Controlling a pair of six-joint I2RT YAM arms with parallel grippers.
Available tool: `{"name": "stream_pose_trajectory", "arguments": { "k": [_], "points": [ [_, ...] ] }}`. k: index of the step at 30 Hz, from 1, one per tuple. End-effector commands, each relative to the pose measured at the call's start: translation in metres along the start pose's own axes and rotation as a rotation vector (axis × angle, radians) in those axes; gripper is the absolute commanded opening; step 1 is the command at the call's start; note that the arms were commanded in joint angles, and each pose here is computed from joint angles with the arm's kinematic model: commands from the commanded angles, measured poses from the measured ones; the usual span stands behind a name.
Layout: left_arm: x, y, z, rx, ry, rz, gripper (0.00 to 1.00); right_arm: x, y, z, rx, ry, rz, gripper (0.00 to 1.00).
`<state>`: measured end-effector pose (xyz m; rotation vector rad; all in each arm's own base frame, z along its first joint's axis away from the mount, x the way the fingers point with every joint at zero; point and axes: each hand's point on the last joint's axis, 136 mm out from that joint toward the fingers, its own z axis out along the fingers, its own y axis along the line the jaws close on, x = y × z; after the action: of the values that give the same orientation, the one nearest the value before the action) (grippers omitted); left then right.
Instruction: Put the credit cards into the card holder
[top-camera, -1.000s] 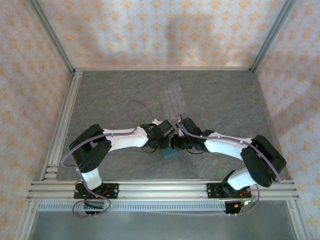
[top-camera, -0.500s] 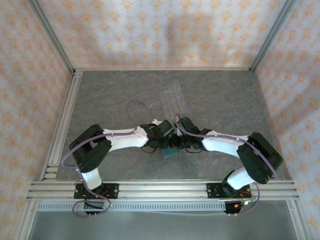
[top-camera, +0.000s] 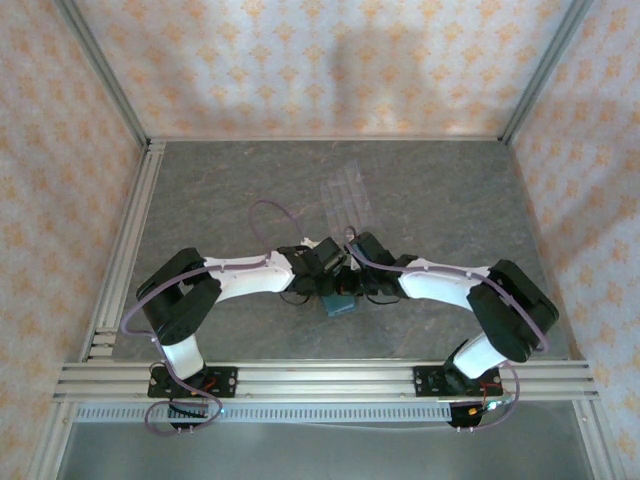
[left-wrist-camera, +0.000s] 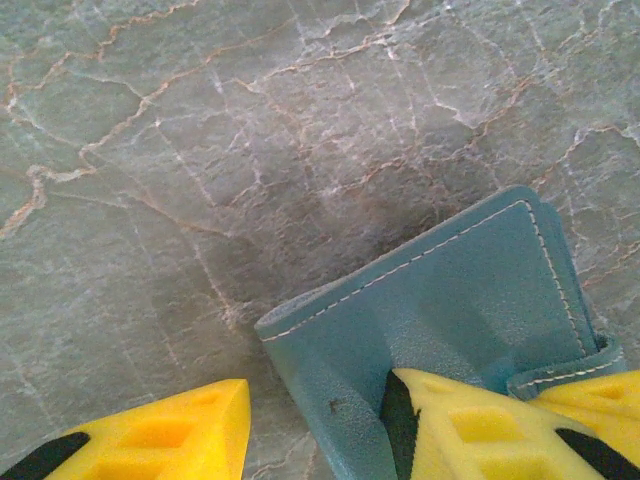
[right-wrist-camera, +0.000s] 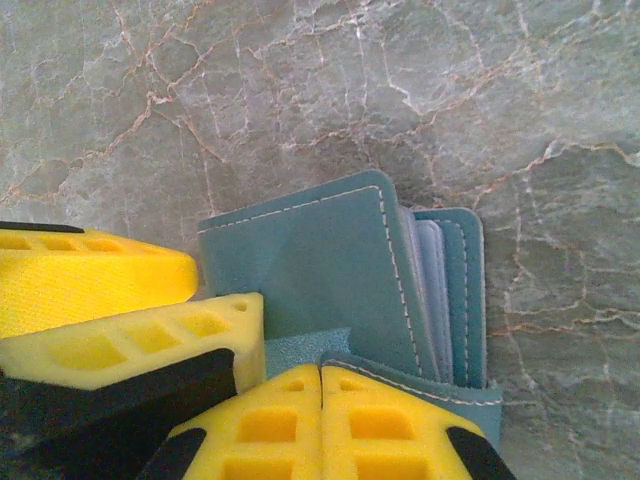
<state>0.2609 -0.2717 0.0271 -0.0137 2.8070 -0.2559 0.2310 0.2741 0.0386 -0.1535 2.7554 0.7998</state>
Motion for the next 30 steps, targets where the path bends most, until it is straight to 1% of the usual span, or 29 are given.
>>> {"name": "stream_pose_trajectory", "arguments": {
  "k": [1,6,11,18,22,27,28,29,30],
  "points": [
    [0.008,-0.019,-0.004,0.096,0.036,0.014,0.42,0.025,-0.027,0.025,0.128,0.066,-0.002,0.0],
    [0.007,-0.017,-0.004,0.11,0.049,-0.011,0.42,0.036,-0.038,0.034,0.184,0.095,-0.001,0.0],
    [-0.006,0.004,-0.013,0.15,0.032,-0.105,0.42,0.04,-0.042,0.034,0.197,0.102,0.005,0.0],
    [-0.01,0.022,-0.028,0.132,-0.006,-0.105,0.42,0.036,-0.04,0.024,0.206,0.088,-0.01,0.0],
    [-0.01,0.03,-0.032,0.129,-0.02,-0.116,0.42,0.033,-0.028,0.021,0.156,0.083,-0.017,0.0],
    [-0.008,0.036,-0.034,0.112,-0.023,-0.109,0.43,0.019,-0.007,0.015,0.097,0.058,-0.037,0.0],
    [-0.007,0.037,-0.035,0.11,-0.024,-0.106,0.43,0.017,-0.004,0.013,0.091,0.052,-0.039,0.01],
    [-0.007,0.039,-0.035,0.106,-0.026,-0.106,0.43,0.014,-0.001,0.011,0.084,0.043,-0.043,0.03],
    [-0.005,0.04,-0.035,0.104,-0.026,-0.105,0.43,0.011,0.002,0.009,0.078,0.031,-0.045,0.09]
  ]
}}
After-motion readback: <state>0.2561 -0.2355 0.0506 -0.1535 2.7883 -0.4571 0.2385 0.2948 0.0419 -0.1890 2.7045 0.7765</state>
